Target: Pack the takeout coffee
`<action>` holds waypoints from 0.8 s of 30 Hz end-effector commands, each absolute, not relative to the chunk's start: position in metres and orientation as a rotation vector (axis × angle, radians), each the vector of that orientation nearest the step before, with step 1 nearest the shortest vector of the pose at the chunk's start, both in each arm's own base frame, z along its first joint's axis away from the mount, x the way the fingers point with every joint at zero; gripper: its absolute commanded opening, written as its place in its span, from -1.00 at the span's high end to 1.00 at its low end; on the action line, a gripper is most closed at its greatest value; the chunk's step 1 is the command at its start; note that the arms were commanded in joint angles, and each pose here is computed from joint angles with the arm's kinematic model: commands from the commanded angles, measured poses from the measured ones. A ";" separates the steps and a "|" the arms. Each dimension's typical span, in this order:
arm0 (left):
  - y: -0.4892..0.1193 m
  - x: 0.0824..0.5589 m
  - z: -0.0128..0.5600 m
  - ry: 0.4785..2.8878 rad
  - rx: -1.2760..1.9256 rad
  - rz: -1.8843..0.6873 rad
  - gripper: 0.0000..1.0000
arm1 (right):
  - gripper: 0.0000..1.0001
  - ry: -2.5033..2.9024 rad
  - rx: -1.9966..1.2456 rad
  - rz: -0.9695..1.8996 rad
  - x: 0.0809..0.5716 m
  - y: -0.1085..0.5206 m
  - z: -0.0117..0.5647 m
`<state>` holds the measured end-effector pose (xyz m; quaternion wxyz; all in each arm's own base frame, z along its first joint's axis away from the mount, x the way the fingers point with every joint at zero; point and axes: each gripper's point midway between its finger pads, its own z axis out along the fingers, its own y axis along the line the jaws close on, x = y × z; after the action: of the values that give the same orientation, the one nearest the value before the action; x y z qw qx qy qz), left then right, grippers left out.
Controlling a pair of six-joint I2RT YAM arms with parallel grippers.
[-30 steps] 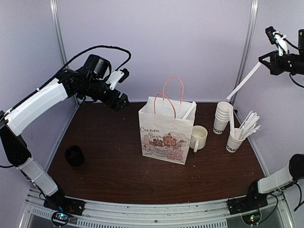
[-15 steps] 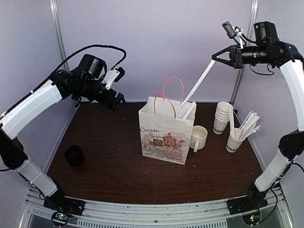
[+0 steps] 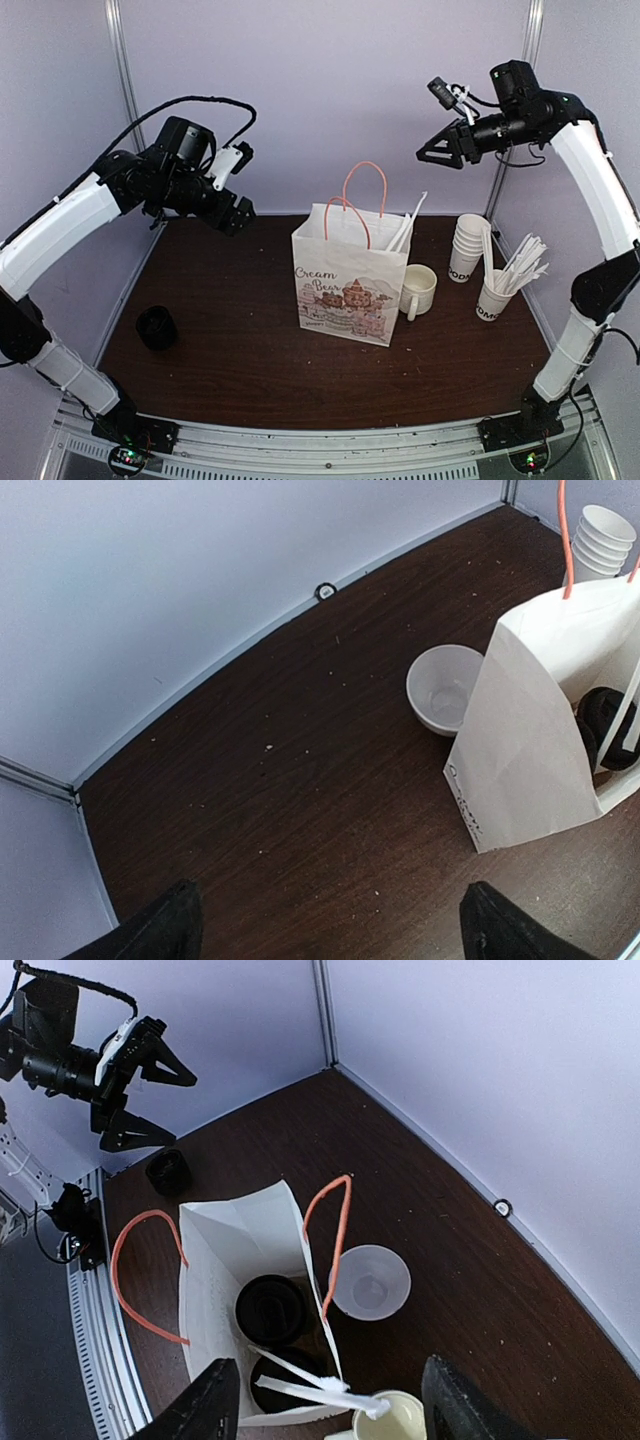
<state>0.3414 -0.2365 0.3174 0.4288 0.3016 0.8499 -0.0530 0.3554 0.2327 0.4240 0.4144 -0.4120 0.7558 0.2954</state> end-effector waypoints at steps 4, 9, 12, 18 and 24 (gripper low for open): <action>-0.219 0.353 0.316 2.120 0.672 -0.051 -0.92 | -0.60 1.857 -0.870 0.511 0.342 0.159 0.438; -0.211 0.360 0.318 2.108 0.607 -0.123 -0.95 | -0.99 1.948 -0.670 0.454 0.350 0.117 0.417; -0.216 0.360 0.325 2.055 0.614 -0.216 -0.95 | -0.99 1.986 -0.637 0.431 0.345 0.102 0.403; -0.241 0.352 0.330 2.006 0.731 -0.399 -0.91 | -0.99 2.104 -0.506 0.259 0.350 0.071 0.374; -0.264 0.343 0.341 1.926 0.811 -0.552 -0.86 | -0.98 2.106 -0.671 0.475 0.328 0.102 0.347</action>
<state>0.3509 -0.2402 0.3115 0.4385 0.2971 0.8336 -0.1565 0.3437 0.0860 0.3497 0.4289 -0.2322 0.8608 0.1453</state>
